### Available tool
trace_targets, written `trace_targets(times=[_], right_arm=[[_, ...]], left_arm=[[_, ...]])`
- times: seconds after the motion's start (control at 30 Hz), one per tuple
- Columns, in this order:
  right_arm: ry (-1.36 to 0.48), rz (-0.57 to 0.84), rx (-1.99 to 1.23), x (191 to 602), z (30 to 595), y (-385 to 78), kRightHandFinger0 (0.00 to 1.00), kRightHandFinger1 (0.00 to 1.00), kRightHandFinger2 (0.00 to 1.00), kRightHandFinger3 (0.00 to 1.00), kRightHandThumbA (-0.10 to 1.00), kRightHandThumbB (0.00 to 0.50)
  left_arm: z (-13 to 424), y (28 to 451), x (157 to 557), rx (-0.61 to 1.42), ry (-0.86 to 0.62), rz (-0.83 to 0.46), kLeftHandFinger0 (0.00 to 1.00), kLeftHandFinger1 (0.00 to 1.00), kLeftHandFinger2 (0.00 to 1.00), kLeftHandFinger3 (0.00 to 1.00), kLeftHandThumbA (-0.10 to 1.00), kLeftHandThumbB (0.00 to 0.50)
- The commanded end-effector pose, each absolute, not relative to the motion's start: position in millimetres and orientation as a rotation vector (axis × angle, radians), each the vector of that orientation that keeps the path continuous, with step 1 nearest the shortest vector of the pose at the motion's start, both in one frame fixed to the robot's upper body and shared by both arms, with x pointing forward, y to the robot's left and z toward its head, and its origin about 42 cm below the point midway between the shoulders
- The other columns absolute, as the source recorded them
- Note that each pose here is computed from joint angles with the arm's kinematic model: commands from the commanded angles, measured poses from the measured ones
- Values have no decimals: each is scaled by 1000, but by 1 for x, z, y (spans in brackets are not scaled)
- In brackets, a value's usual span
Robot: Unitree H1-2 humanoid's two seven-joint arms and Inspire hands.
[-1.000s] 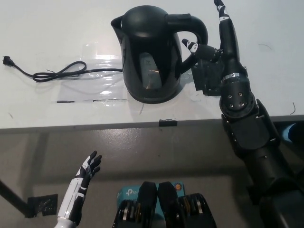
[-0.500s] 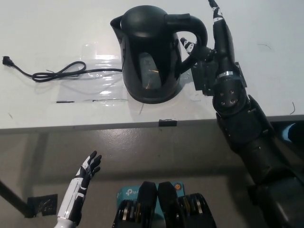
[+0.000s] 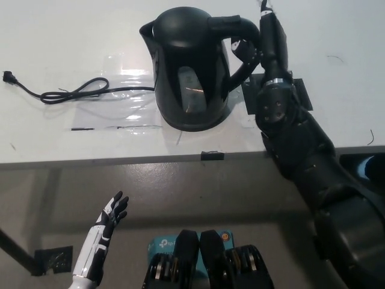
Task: Use the right hand to grab the handle of the kettle from the base and place it on the right side
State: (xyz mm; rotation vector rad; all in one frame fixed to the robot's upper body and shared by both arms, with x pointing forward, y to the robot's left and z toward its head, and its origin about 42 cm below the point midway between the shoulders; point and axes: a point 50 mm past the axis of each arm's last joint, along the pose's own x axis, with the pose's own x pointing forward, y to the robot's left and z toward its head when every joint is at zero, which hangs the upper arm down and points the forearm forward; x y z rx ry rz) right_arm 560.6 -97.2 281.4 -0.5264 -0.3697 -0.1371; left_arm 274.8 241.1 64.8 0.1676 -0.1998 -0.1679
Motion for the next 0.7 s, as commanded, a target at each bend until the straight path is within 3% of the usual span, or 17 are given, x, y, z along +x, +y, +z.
trace_targets(times=[0.0,0.03,0.07,0.1,0.13,0.17,0.2,0.3,0.43,0.53,0.57,0.6,0.63,0.67], right_arm=[[-542,-243,-618,568,338,-80,1,31,221,257,-100,218],[-519,-239,-642,570,340,-79,0,94,374,325,-100,190],[-520,-225,-664,570,340,-79,0,184,586,465,-100,173],[-517,-221,-674,571,339,-79,0,243,680,555,-100,168],[-506,-210,-680,571,338,-79,0,325,783,721,-100,158],[-502,-201,-677,572,337,-80,0,376,800,802,-100,147],[-495,-197,-668,572,336,-80,0,364,780,798,-100,148],[-495,-197,-679,572,333,-82,0,267,607,464,-100,133],[-499,-207,-661,571,331,-84,0,222,538,269,-100,128],[-509,-225,-619,571,331,-87,0,246,633,382,-100,143],[-515,-227,-607,571,332,-88,0,287,716,538,-100,132],[-526,-235,-607,571,333,-88,0,312,747,612,-100,127],[-533,-242,-592,570,334,-88,0,369,795,755,-100,122],[-535,-247,-573,570,336,-88,0,385,802,782,-100,118]], left_arm=[[78,244,281,168,-273,-183,1000,1000,1000,1000,1000,500],[78,244,283,161,-273,-183,1000,1000,1000,1000,1000,500],[78,245,283,163,-273,-180,1000,1000,1000,1000,1000,500],[78,246,283,167,-274,-179,1000,1000,1000,1000,1000,500],[79,246,283,173,-275,-179,1000,1000,1000,1000,1000,500],[80,247,284,175,-277,-181,1000,1000,1000,1000,1000,500],[80,247,285,172,-279,-183,1000,1000,1000,1000,1000,500],[81,248,285,174,-281,-180,1000,1000,1000,1000,1000,500],[81,250,284,184,-281,-179,1000,1000,1000,1000,1000,500],[81,250,285,184,-281,-181,1000,1000,1000,1000,1000,500],[81,250,285,180,-280,-180,1000,1000,1000,1000,1000,500],[81,250,284,180,-279,-180,1000,1000,1000,1000,1000,500],[80,250,283,180,-278,-179,1000,1000,1000,1000,1000,500],[80,250,283,181,-278,-180,1000,1000,1000,1000,1000,500]])
